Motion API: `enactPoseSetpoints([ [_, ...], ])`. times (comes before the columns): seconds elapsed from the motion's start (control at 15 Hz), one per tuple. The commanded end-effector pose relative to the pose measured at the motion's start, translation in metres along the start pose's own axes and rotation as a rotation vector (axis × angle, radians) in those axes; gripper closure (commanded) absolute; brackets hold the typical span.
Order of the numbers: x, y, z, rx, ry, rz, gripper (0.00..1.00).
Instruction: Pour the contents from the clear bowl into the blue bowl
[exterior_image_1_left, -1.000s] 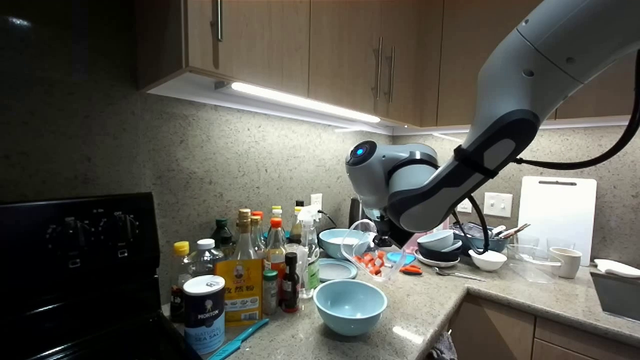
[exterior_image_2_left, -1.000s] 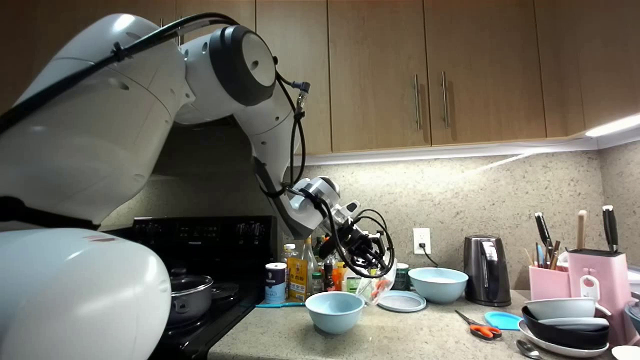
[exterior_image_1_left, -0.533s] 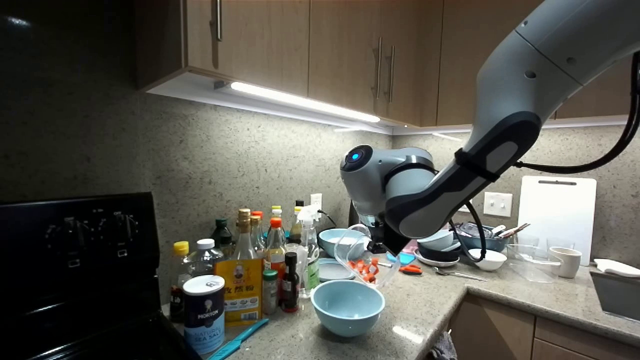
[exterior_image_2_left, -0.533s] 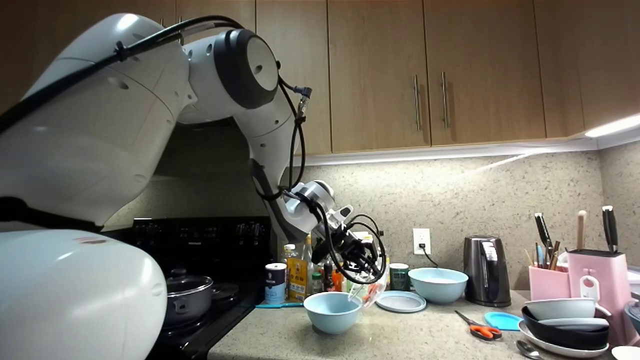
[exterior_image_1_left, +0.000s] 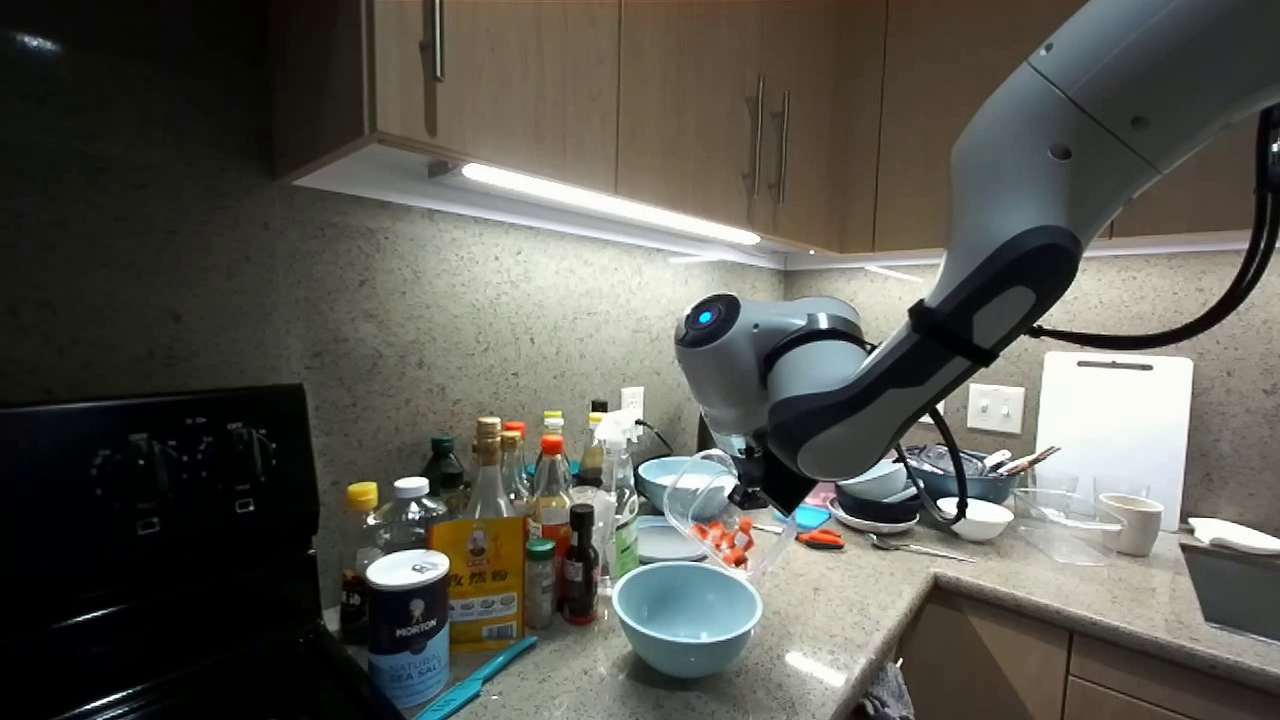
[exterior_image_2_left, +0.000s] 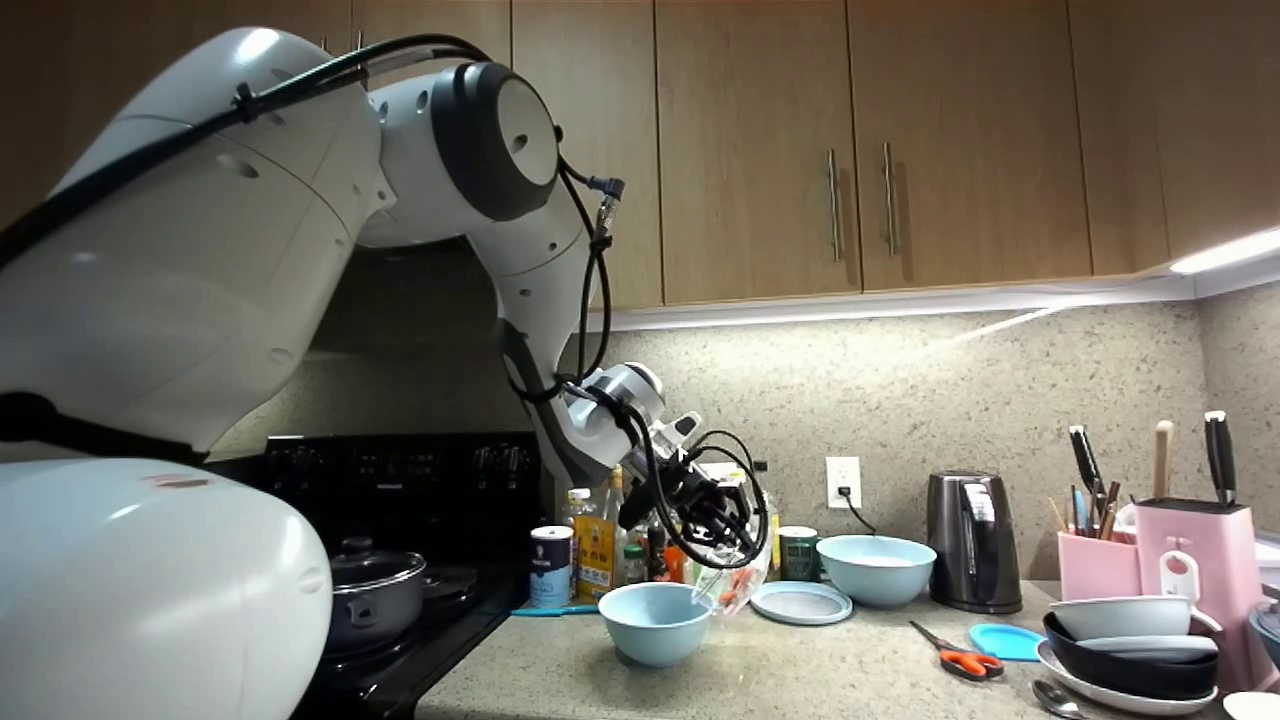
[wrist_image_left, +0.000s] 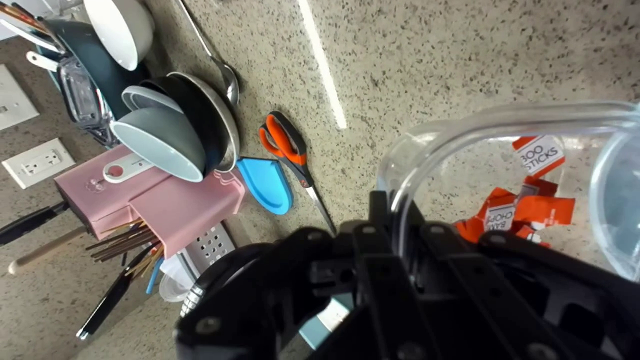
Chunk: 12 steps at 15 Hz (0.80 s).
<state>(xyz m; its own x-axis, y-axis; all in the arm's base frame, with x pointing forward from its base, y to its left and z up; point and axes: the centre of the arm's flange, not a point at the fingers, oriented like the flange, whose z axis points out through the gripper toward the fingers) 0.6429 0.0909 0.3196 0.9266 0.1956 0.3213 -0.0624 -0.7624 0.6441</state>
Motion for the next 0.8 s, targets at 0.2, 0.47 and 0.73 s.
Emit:
enactPoseSetpoints([
  [0.2,0.000,-0.029,-0.036,-0.272,0.125,0.031,0.97],
  [0.47,-0.003,-0.070,-0.059,-0.341,0.123,-0.021,0.97],
  [0.73,-0.006,-0.104,-0.066,-0.522,0.230,-0.038,0.97],
])
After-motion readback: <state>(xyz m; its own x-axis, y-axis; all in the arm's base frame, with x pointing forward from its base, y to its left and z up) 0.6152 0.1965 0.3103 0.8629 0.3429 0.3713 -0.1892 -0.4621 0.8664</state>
